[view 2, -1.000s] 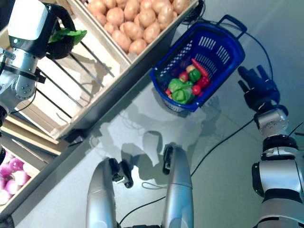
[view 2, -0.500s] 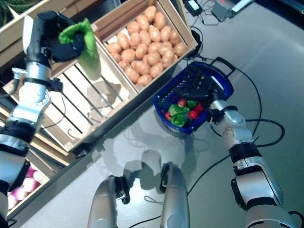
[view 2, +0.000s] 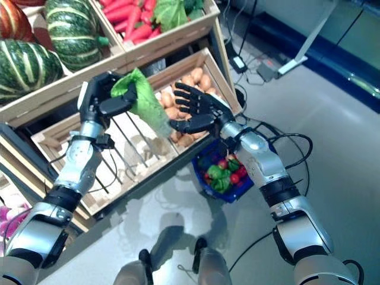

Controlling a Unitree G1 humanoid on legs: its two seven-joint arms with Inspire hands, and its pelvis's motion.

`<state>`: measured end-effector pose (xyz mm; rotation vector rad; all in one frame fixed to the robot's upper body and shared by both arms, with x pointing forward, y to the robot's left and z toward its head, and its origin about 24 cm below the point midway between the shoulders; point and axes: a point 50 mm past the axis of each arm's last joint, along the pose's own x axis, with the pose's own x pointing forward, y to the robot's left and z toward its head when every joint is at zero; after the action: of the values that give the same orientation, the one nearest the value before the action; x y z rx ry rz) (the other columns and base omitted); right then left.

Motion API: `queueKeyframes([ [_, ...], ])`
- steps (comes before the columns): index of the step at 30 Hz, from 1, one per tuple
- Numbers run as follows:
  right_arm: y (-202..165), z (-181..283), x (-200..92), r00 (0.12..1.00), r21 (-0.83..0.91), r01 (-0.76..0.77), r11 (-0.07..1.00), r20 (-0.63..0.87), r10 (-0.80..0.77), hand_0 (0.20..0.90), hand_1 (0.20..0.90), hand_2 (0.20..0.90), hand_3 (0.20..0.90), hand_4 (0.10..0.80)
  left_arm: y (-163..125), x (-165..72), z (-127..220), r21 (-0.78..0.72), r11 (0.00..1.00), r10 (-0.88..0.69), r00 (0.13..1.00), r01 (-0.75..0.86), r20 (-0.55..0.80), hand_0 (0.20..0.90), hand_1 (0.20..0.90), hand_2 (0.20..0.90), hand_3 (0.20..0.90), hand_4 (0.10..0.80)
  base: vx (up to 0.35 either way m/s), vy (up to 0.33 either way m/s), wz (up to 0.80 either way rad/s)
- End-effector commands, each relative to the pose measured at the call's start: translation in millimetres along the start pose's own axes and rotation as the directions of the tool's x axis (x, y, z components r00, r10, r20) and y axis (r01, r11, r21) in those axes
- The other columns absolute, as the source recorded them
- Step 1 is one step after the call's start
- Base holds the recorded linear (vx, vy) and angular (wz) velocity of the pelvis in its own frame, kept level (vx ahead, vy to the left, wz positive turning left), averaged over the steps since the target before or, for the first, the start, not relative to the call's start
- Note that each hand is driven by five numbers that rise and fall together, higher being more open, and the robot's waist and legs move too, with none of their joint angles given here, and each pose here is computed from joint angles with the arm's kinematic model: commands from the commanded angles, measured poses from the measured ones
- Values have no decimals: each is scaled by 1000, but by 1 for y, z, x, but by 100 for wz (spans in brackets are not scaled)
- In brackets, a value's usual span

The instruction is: Put vegetables into the basket

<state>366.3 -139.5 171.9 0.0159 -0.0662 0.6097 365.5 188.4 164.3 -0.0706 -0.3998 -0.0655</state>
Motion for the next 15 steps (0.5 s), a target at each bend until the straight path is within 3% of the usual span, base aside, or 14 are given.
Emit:
queueKeyframes([
  [1, 16, -18, 5, 998, 119, -62, 991, -6, 64, 900, 900, 900, 900, 800, -9, -11, 3, -59, 997, -49, 997, 53, 67, 300, 300, 300, 300, 400, 21, 6, 6],
  [15, 7, -50, 2, 970, 132, -72, 989, -222, 100, 900, 900, 900, 900, 800, -45, -21, -15, -135, 972, -192, 981, 190, -2, 300, 300, 300, 300, 400, 17, 26, 10],
])
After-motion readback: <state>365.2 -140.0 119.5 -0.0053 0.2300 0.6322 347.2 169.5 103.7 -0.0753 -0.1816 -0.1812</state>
